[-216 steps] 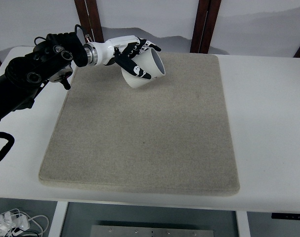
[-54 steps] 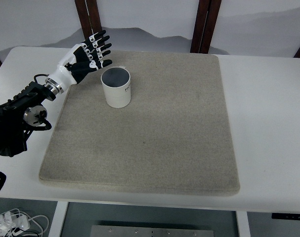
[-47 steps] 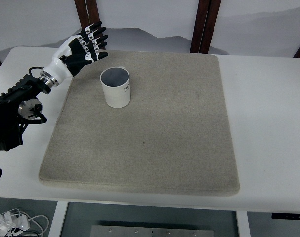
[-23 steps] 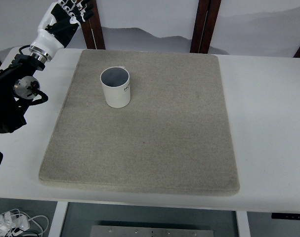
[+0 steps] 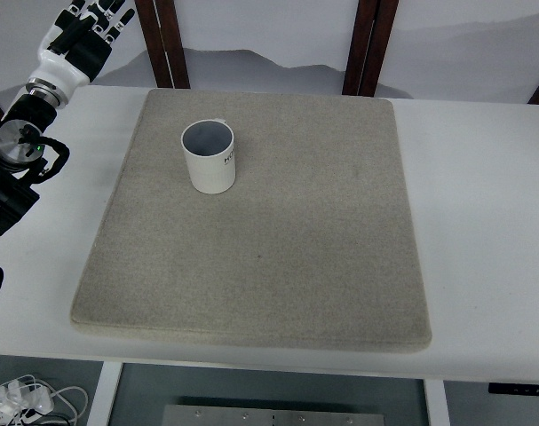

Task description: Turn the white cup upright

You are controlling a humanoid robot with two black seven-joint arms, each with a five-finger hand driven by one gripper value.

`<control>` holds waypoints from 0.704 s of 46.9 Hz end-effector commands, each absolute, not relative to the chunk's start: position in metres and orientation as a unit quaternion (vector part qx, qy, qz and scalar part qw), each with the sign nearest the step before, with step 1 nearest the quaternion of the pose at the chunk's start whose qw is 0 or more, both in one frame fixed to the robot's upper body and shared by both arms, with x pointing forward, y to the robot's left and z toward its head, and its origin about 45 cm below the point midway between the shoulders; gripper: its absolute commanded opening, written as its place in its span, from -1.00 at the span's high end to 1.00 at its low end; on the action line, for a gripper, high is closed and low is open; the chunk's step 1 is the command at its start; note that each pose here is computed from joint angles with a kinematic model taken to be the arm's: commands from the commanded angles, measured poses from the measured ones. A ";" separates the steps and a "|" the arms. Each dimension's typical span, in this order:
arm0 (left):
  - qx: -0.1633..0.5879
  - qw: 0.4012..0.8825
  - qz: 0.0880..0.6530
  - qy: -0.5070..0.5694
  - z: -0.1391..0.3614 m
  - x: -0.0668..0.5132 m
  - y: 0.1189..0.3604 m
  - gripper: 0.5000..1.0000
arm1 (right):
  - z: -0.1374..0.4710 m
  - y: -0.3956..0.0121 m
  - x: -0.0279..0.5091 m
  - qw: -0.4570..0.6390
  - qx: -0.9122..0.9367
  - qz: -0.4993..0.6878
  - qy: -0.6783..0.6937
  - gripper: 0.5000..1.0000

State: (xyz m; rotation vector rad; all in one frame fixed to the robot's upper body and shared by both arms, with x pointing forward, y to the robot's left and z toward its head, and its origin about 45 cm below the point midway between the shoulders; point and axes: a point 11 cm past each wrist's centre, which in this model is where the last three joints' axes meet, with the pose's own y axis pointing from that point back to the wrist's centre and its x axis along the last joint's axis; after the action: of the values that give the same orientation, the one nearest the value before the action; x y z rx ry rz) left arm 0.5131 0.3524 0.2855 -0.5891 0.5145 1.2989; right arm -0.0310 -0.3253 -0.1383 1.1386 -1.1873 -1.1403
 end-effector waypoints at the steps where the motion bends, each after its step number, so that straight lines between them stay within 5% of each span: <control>1: -0.261 0.718 0.590 0.260 0.281 0.514 0.351 -0.99 | -0.138 -0.325 -0.031 0.539 0.479 -0.480 -0.500 -0.81; 23: -0.306 0.638 0.588 0.391 0.252 0.515 0.338 -0.99 | -0.139 -0.319 -0.032 0.534 0.486 -0.486 -0.493 -0.81; 33: -0.309 0.653 0.568 0.393 0.249 0.515 0.321 -0.99 | -0.139 -0.319 -0.032 0.533 0.487 -0.485 -0.493 -0.81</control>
State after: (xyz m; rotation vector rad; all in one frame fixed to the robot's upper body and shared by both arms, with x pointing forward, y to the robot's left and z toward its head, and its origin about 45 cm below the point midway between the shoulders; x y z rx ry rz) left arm 0.5150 0.3267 0.2499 -0.7099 0.9031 1.3106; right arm -0.0326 -0.3186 -0.1387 1.1597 -1.1725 -1.1588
